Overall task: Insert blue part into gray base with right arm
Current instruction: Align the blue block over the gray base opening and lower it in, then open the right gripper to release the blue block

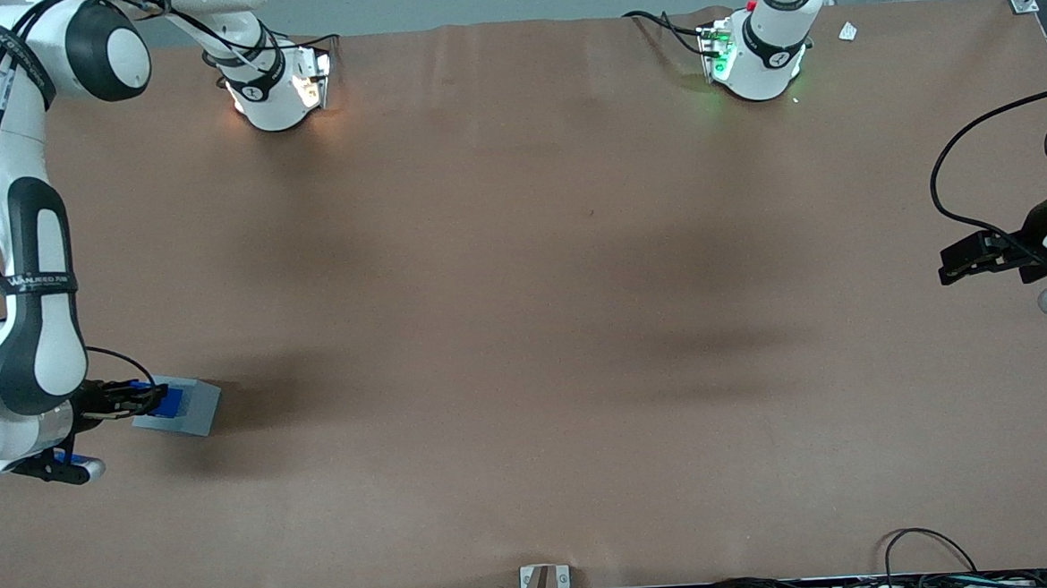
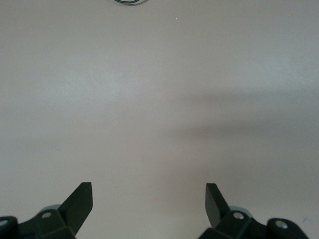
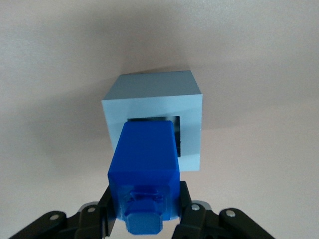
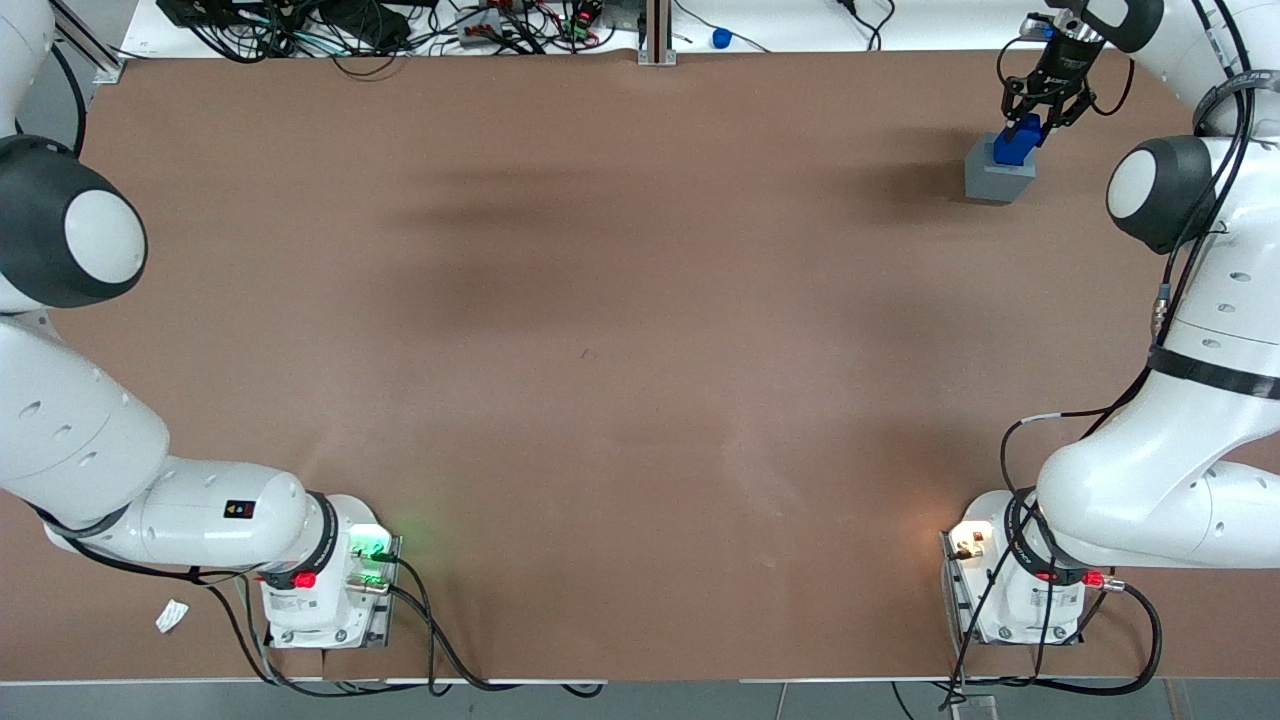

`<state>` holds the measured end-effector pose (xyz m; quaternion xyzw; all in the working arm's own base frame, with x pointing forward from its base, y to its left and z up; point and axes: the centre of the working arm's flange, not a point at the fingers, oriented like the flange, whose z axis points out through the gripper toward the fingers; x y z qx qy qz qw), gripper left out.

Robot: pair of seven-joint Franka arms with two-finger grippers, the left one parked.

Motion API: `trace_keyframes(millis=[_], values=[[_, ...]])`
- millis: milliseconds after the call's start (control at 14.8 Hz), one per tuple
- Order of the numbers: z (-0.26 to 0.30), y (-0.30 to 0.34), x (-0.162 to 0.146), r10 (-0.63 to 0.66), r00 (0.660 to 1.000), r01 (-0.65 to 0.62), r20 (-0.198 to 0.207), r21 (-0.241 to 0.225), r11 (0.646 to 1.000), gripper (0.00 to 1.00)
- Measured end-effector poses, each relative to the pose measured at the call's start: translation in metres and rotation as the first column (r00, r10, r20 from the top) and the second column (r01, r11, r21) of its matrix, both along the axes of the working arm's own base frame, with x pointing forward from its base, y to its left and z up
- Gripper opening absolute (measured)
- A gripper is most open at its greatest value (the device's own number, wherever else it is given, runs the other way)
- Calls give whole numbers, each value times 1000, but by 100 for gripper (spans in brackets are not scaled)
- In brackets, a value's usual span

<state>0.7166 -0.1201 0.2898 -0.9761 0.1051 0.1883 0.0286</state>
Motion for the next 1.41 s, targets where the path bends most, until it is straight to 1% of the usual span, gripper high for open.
trace_keyframes(millis=[606, 1145, 1212, 1347, 1415], values=[[-9, -2, 1, 0, 1000, 0, -3, -4, 1000, 51], [-10, -4, 5, 3, 1000, -2, 25, -13, 1000, 51], [-11, -4, 6, 3, 1000, -3, 29, -16, 1000, 56], [-11, -6, 6, 1, 999, -1, 33, -19, 1000, 73], [-11, -7, 6, 1, 999, 0, 33, -20, 1000, 84]])
